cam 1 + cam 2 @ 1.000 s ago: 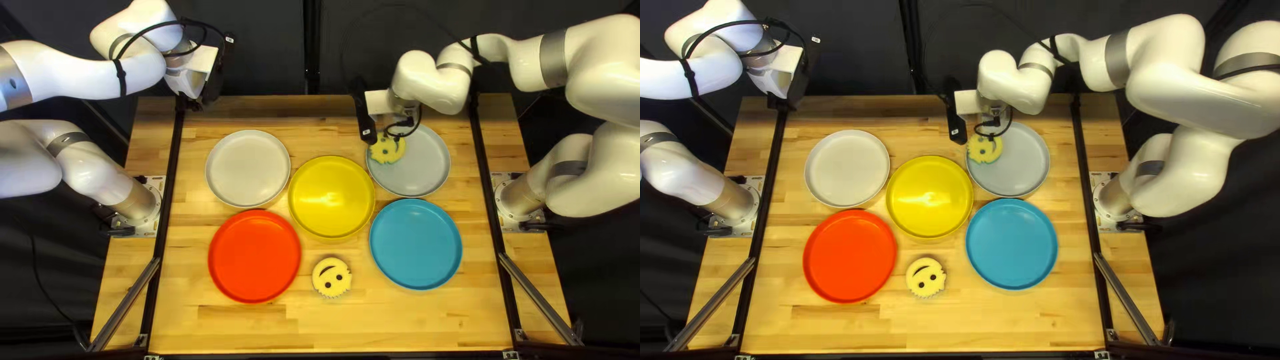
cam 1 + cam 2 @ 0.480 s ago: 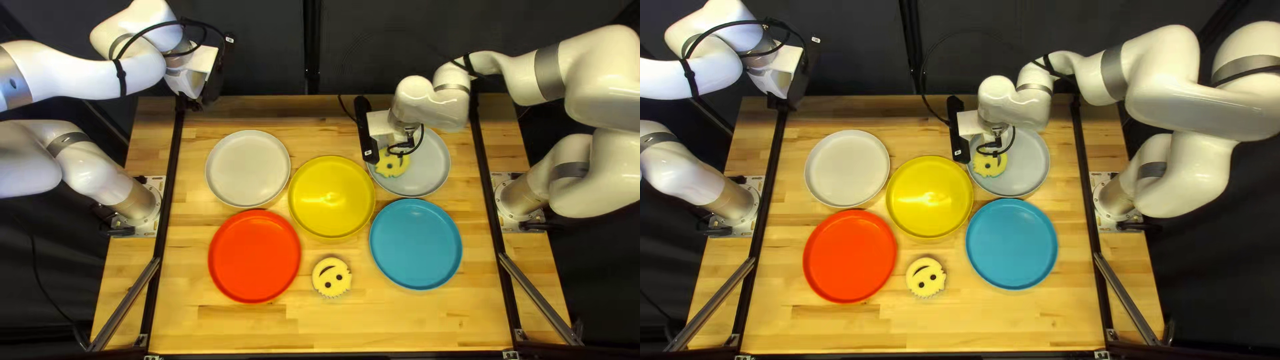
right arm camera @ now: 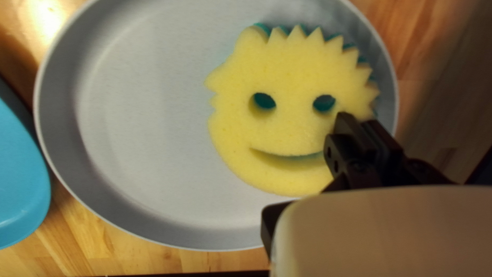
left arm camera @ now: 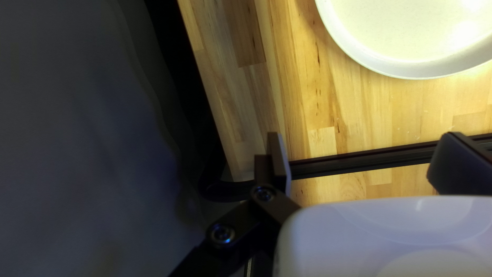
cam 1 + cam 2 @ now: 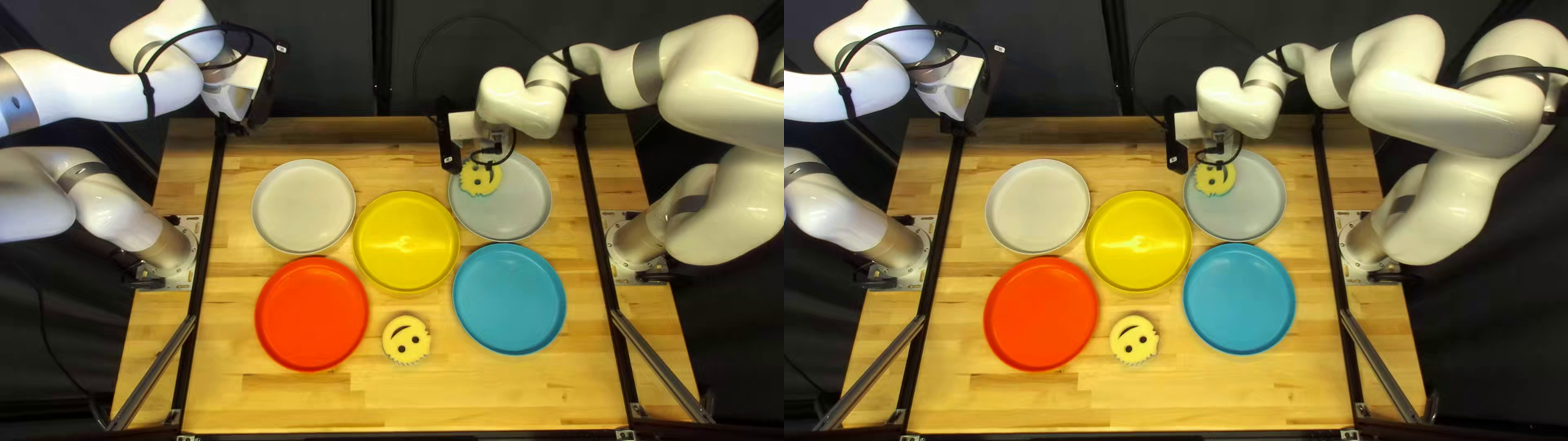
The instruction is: Pick up sponge and scrub the plate
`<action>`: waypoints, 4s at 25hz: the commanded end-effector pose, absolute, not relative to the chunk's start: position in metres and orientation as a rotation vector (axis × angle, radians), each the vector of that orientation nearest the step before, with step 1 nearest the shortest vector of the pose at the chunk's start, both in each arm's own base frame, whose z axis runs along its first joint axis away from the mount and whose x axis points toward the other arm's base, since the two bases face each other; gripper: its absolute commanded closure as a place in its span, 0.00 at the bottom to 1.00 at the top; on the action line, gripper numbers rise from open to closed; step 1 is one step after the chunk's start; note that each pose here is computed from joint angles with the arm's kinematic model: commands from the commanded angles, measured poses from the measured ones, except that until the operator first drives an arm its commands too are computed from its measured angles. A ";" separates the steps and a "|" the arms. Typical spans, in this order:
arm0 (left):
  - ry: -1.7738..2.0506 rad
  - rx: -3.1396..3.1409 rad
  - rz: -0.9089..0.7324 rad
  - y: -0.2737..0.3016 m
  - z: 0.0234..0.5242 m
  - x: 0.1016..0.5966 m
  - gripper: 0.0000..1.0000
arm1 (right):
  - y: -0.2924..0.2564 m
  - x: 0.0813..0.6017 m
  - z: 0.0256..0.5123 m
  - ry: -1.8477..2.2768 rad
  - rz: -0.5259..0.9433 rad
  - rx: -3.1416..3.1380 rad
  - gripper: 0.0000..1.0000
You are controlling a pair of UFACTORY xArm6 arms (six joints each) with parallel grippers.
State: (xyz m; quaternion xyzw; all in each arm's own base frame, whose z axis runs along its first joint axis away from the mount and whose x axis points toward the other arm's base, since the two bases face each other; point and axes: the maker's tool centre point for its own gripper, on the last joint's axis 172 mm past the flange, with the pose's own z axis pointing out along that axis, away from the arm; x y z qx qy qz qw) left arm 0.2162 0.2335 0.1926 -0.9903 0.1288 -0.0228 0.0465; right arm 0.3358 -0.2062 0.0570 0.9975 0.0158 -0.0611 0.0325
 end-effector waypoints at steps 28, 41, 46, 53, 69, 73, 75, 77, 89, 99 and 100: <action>0.393 -3.022 -0.070 0.233 0.193 0.216 0.00 | -0.220 0.311 0.054 0.031 -0.059 3.052 1.00; 0.393 -3.022 -0.070 0.233 0.193 0.216 0.00 | -0.158 0.296 0.058 0.125 -0.005 2.991 1.00; 0.393 -3.022 -0.070 0.233 0.193 0.216 0.00 | -0.127 0.291 0.054 0.170 0.005 2.976 1.00; 0.393 -3.022 -0.070 0.233 0.193 0.216 0.00 | -0.137 0.278 0.062 0.183 0.019 2.975 1.00; 0.393 -3.022 -0.070 0.233 0.193 0.216 0.00 | -0.198 0.281 0.060 0.161 0.026 3.018 1.00; 0.393 -3.022 -0.070 0.233 0.193 0.216 0.00 | -0.198 0.281 0.060 0.161 0.026 3.018 1.00; 0.393 -3.022 -0.070 0.233 0.193 0.216 0.00 | -0.198 0.281 0.060 0.161 0.026 3.018 1.00; 0.393 -3.022 -0.070 0.233 0.193 0.216 0.00 | -0.198 0.281 0.060 0.161 0.026 3.018 1.00; 0.393 -3.022 -0.070 0.233 0.193 0.216 0.00 | -0.172 0.261 0.063 0.219 0.047 2.984 1.00; 0.393 -3.022 -0.070 0.233 0.193 0.216 0.00 | -0.131 0.238 0.063 0.291 0.070 2.934 1.00; 0.393 -3.022 -0.070 0.233 0.193 0.216 0.00 | -0.131 0.238 0.063 0.294 0.071 2.932 1.00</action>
